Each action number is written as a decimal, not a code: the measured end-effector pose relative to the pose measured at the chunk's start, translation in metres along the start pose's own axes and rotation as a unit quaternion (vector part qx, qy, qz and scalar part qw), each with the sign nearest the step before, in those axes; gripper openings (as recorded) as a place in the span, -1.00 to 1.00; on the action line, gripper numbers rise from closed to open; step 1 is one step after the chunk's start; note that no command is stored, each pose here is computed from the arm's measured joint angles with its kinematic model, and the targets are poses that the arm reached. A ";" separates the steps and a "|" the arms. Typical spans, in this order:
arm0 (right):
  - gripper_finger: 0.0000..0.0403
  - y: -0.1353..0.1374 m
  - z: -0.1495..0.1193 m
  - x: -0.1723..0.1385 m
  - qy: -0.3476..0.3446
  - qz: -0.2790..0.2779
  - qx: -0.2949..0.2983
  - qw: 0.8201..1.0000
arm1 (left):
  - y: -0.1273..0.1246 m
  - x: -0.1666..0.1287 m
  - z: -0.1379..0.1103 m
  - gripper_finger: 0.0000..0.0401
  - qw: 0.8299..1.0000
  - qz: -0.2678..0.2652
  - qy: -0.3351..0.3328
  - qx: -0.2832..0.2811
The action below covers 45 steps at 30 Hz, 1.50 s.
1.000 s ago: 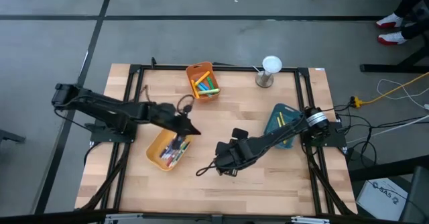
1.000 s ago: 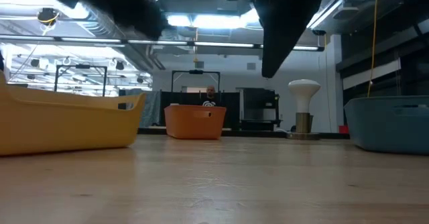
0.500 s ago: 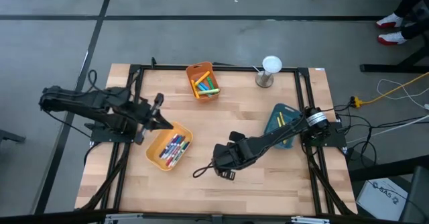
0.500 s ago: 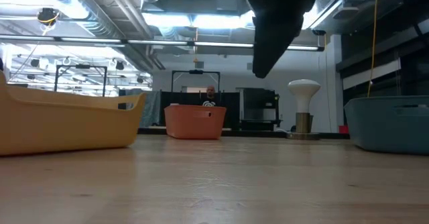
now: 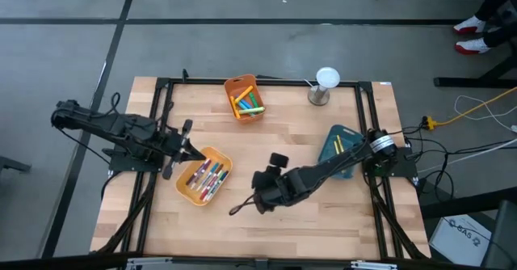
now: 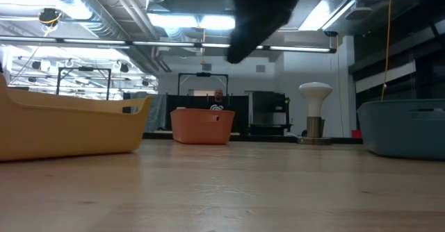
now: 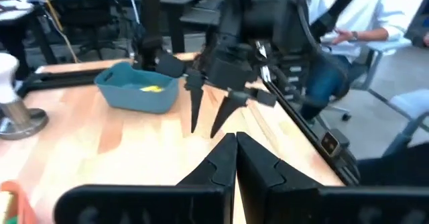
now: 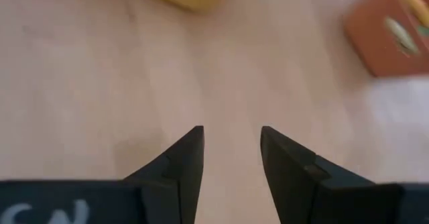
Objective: Pick & Place Markers
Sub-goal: Return to Home Position
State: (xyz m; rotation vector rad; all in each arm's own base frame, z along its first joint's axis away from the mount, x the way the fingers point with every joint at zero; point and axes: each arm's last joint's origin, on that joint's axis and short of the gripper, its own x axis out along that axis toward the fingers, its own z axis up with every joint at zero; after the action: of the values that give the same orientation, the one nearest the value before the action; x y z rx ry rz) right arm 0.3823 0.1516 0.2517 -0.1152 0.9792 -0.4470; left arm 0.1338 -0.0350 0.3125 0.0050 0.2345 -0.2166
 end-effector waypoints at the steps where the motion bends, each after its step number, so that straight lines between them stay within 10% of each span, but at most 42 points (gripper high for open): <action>1: -0.27 0.000 0.003 0.003 -0.005 0.015 -0.004 1.000 | -0.001 0.001 -0.003 -0.96 1.000 -0.002 0.005 0.001; 10: -0.27 -0.016 -0.006 0.056 -0.077 0.227 -0.004 0.971 | -0.001 0.004 -0.019 -0.98 1.000 0.000 0.014 -0.004; 16: -0.27 -0.047 -0.052 0.054 -0.233 0.338 0.017 0.912 | 0.001 -0.004 -0.032 -0.96 1.000 0.006 -0.025 -0.018; 27: -0.27 -0.121 -0.158 0.014 -0.467 0.360 0.057 0.805 | 0.010 -0.015 -0.060 -0.96 0.992 0.035 -0.092 -0.082; 45: -0.27 -0.158 -0.224 -0.003 -0.538 0.323 0.044 0.777 | 0.021 -0.017 -0.064 -0.95 0.986 0.090 -0.093 -0.102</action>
State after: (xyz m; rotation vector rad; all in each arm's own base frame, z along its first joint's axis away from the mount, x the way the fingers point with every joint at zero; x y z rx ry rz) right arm 0.1469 0.0336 0.1750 0.0628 -0.1825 0.2422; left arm 0.1076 -0.0089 0.2537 -0.1964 0.0687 -0.0108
